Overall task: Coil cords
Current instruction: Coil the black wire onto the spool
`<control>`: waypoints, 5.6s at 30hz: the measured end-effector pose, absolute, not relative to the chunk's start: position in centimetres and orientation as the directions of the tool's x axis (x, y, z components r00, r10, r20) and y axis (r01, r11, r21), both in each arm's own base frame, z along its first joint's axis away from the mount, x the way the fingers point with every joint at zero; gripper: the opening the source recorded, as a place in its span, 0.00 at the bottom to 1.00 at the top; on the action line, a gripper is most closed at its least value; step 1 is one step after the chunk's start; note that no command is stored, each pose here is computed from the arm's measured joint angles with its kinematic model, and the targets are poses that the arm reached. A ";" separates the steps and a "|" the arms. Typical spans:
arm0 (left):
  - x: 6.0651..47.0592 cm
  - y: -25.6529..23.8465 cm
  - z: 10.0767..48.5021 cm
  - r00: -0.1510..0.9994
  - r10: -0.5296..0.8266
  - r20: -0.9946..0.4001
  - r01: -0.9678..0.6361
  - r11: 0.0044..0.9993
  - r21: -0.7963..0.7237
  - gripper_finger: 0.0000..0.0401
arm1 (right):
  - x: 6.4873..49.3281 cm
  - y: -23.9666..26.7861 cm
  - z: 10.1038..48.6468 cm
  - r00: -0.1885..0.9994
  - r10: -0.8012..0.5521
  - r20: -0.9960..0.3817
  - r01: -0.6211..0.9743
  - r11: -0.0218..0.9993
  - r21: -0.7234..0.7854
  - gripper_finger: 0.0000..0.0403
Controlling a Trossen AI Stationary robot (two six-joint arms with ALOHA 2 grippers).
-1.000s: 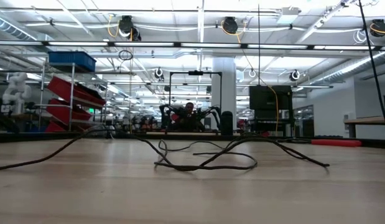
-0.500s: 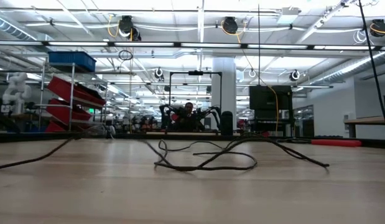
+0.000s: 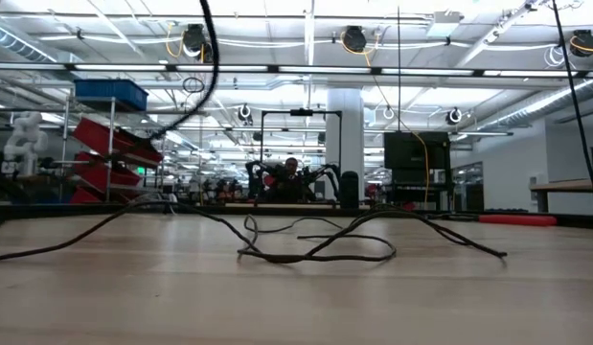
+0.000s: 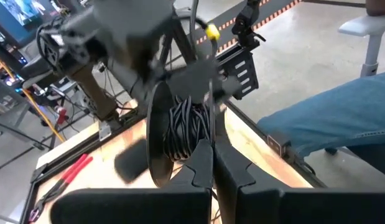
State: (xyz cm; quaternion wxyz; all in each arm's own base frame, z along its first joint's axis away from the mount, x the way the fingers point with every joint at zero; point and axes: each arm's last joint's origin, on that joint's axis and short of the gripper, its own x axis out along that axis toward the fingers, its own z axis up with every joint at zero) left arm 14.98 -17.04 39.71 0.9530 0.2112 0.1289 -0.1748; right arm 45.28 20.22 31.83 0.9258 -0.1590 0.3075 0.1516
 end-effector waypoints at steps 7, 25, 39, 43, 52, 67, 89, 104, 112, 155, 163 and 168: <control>14.4 -16.5 39.8 0.902 -0.272 -0.336 0.386 0.857 0.342 0.00 | 47.3 18.1 31.1 0.804 0.155 -0.574 -0.287 0.947 -0.147 0.22; 12.4 -15.2 39.4 0.908 -0.167 -0.385 0.305 0.892 0.334 0.00 | 48.1 17.8 28.8 0.770 0.109 -0.629 -0.222 0.969 -0.104 0.22; 12.2 -14.8 39.3 0.909 -0.138 -0.392 0.277 0.904 0.324 0.00 | 48.0 17.7 27.9 0.715 0.163 -0.680 -0.214 0.977 0.008 0.37; 12.2 -14.8 39.3 0.909 -0.139 -0.392 0.278 0.905 0.324 0.00 | 48.3 17.9 27.9 0.731 0.166 -0.662 -0.231 0.973 -0.011 0.50; 12.2 -14.8 39.3 0.909 -0.138 -0.392 0.277 0.905 0.324 0.00 | 48.6 17.9 28.3 0.766 0.174 -0.618 -0.234 0.972 -0.017 0.58; 12.2 -14.8 39.3 0.910 -0.138 -0.392 0.276 0.905 0.324 0.00 | 49.7 17.4 27.3 0.783 0.168 -0.600 -0.218 0.976 -0.012 0.45; 12.2 -14.8 39.3 0.910 -0.138 -0.392 0.277 0.905 0.324 0.00 | 49.3 17.3 27.0 0.747 0.162 -0.645 -0.239 0.971 -0.033 0.02; 12.4 -15.8 39.2 0.853 -0.296 -0.430 0.430 0.866 0.256 0.00 | 45.8 18.8 31.0 0.732 0.164 -0.661 -0.267 0.962 -0.058 0.00; 12.8 -16.7 39.0 0.821 -0.368 -0.436 0.509 0.819 0.265 0.00 | 43.1 21.6 33.1 0.740 0.187 -0.646 -0.316 0.944 -0.089 0.00; 18.4 -19.0 36.8 0.633 -0.601 -0.489 0.748 0.637 0.185 0.00 | 42.4 23.8 38.8 0.973 0.054 -0.224 -0.145 0.898 -0.414 0.00; 19.2 -19.7 36.9 0.604 -0.672 -0.430 0.795 0.551 0.256 0.00 | 43.7 22.8 37.9 0.964 0.098 -0.249 -0.192 0.901 -0.390 0.00; 19.3 -19.8 37.3 0.608 -0.690 -0.393 0.794 0.541 0.278 0.00 | 44.4 22.1 37.4 0.953 0.144 -0.265 -0.233 0.909 -0.345 0.00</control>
